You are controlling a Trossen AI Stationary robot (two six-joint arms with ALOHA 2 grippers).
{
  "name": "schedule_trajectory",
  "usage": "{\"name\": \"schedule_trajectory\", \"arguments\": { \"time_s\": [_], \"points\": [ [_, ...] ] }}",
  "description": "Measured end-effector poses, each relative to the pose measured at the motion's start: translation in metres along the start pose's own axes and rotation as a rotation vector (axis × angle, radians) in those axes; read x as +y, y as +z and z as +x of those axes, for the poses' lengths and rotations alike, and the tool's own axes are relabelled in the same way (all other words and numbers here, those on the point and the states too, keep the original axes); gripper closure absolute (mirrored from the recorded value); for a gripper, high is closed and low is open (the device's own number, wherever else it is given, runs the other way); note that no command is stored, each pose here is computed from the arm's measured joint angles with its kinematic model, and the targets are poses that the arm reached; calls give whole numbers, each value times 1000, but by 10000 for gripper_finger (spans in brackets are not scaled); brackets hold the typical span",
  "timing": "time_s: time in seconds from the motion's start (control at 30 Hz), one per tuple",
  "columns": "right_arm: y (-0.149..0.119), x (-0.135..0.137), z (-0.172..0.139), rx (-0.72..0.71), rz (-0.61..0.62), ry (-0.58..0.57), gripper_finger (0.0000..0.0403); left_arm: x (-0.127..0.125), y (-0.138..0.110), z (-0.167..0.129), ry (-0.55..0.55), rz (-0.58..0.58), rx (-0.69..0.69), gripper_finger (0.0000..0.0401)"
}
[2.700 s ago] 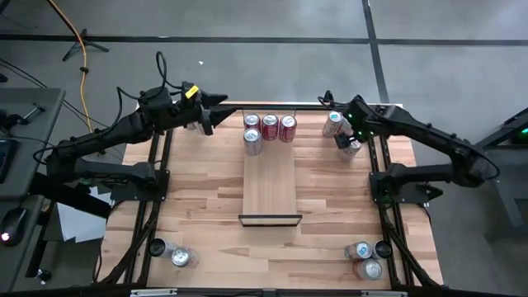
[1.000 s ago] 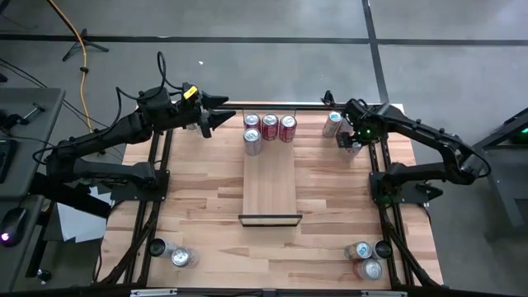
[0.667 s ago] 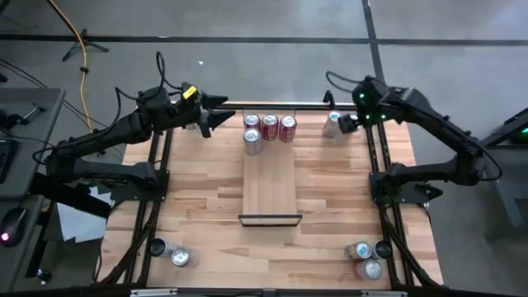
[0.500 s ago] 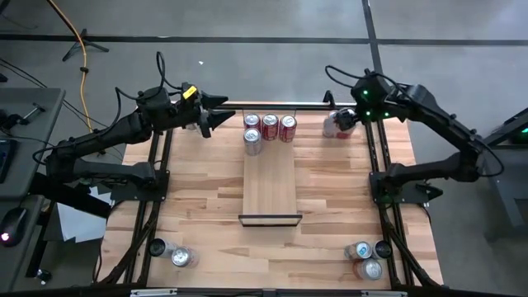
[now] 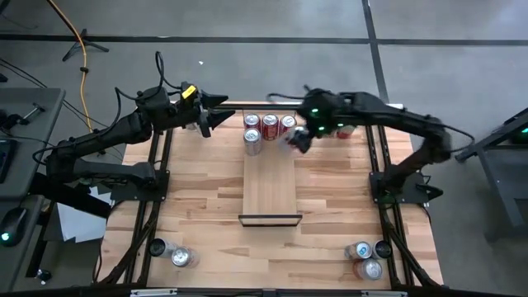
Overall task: Place canned beverage on shelf
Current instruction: Put the right red silver soda can on the shelf aligned with the other red silver soda can
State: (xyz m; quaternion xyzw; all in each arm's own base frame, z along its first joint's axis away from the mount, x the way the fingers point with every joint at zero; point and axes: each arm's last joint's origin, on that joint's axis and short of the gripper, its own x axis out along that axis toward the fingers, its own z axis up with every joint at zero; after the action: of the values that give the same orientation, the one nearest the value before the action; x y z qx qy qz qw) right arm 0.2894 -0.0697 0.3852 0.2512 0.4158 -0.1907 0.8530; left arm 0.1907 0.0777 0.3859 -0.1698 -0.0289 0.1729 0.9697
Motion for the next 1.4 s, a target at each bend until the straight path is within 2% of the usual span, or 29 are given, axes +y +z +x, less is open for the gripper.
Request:
{"name": "schedule_trajectory", "arguments": {
  "time_s": [0.27, 0.5, 0.8, 1.17, 1.4],
  "points": [
    [31, 37, 50, 134, -244, -41, 118, 0, 0, 0, 3, 16, -2, 103],
    [35, 38, 79, 215, -340, -114, 118, 0, 1, 0, 1, 17, -8, 103],
    [35, 38, 82, 210, -327, -110, 118, 0, 1, 0, 0, 26, -9, 103],
    [35, 23, 136, 324, -217, -187, 118, 0, 1, 0, 2, 26, -12, 103],
    [36, 19, 150, 336, -176, -206, 118, 0, 1, 0, 3, 26, -13, 103]
  ]
}}
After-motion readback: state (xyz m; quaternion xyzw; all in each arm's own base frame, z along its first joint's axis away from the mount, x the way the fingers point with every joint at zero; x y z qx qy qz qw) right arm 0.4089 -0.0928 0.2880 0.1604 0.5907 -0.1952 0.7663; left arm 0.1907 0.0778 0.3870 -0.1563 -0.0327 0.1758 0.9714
